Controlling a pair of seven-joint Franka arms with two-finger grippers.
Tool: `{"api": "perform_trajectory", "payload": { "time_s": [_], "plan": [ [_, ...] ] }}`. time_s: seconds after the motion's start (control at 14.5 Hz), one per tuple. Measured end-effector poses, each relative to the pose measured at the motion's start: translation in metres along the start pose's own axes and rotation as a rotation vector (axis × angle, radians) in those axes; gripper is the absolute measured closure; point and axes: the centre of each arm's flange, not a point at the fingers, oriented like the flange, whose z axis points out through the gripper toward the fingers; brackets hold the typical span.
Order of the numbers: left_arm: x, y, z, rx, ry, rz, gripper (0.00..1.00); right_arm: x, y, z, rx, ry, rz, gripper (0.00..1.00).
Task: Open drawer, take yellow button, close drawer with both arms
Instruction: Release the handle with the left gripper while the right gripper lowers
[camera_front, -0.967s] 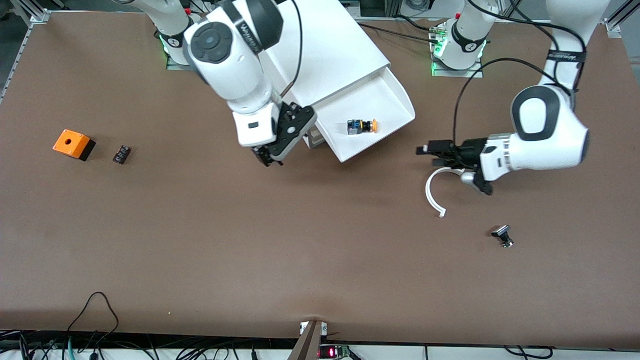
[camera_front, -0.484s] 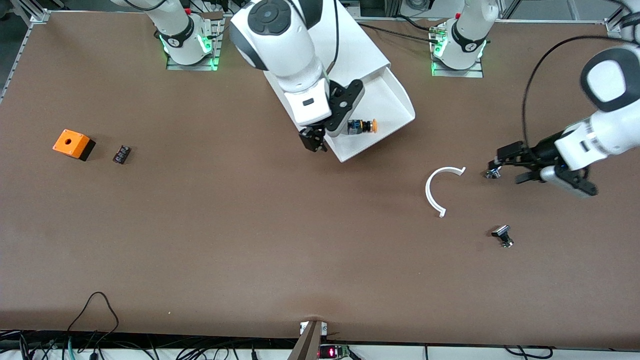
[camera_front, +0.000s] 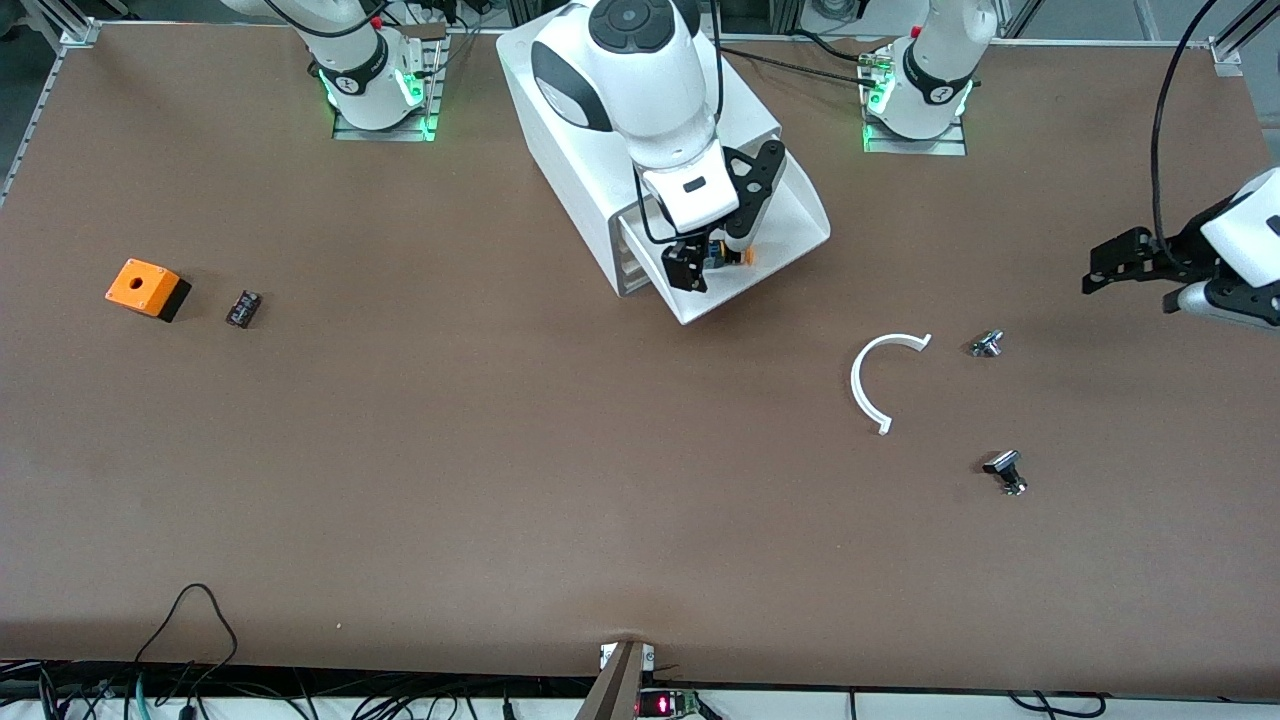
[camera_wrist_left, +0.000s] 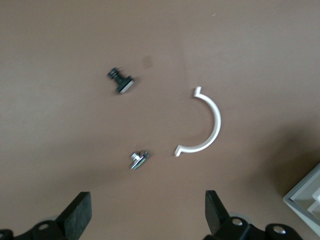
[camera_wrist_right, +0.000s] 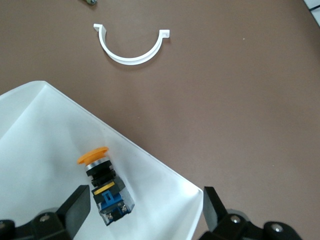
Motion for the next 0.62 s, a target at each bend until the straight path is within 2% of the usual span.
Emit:
{"api": "perform_trajectory", "payload": {
  "time_s": [0.14, 0.41, 0.62],
  "plan": [
    [-0.003, 0.004, -0.007, 0.037, -0.01, -0.064, 0.0, 0.001, -0.007, 0.009, 0.006, -0.01, -0.023, 0.0],
    [-0.012, 0.011, -0.007, 0.04, -0.046, -0.208, 0.0, -0.001, -0.01, 0.028, 0.014, -0.034, -0.079, 0.0],
    [-0.013, 0.013, -0.002, 0.04, -0.065, -0.257, 0.0, -0.003, -0.008, 0.037, 0.015, -0.046, -0.113, 0.0]
  ]
}}
